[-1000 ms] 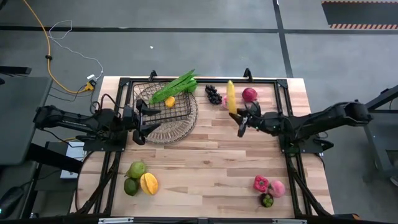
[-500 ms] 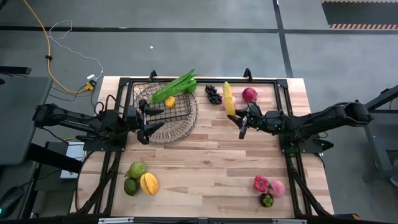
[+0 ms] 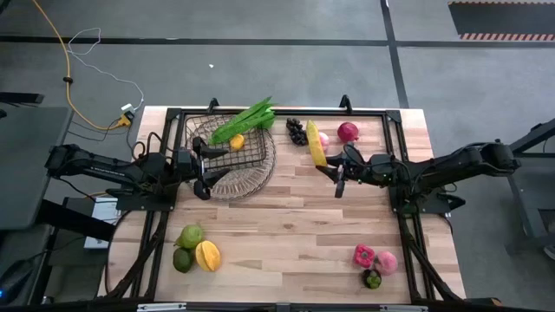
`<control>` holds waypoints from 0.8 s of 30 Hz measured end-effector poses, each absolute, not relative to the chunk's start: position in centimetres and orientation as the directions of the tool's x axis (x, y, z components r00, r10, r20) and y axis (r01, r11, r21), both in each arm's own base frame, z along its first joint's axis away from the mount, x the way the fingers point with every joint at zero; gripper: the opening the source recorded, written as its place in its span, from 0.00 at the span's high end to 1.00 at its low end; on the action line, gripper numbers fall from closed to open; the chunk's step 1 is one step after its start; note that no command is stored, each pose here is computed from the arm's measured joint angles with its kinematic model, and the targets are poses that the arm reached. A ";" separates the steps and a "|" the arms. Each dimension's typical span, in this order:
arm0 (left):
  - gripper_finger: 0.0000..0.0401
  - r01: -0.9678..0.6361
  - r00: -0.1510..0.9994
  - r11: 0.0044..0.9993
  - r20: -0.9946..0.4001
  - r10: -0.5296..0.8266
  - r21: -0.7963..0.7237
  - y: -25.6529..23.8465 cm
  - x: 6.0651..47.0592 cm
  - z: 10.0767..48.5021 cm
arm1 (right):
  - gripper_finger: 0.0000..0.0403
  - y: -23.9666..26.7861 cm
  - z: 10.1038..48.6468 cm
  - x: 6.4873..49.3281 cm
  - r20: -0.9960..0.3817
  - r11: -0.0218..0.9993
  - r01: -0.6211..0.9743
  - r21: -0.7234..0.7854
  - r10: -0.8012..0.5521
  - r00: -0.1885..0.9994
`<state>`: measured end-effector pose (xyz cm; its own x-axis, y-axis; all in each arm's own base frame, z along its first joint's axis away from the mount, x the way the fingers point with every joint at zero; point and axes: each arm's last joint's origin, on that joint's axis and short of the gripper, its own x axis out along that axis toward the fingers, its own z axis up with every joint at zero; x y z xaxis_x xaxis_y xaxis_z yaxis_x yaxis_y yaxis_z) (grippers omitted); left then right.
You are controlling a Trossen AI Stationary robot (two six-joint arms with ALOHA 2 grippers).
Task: Build produce basket
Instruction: Put the yellow banana into the wire basket
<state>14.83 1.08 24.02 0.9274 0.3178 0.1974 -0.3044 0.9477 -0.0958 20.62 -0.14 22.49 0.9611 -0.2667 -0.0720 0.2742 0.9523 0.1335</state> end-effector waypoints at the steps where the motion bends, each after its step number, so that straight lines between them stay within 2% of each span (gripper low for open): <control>1: 0.30 -0.305 0.927 0.948 0.197 0.318 -0.096 1.1 14.8 24.0 | 0.74 -0.1 22.5 20.6 -0.072 0.953 0.271 0.133 -0.263 0.962; 24: 0.30 -0.305 0.924 0.948 0.213 0.318 -0.090 1.1 14.8 24.2 | 0.74 0.0 21.7 21.6 -0.084 0.970 0.220 0.102 -0.212 0.974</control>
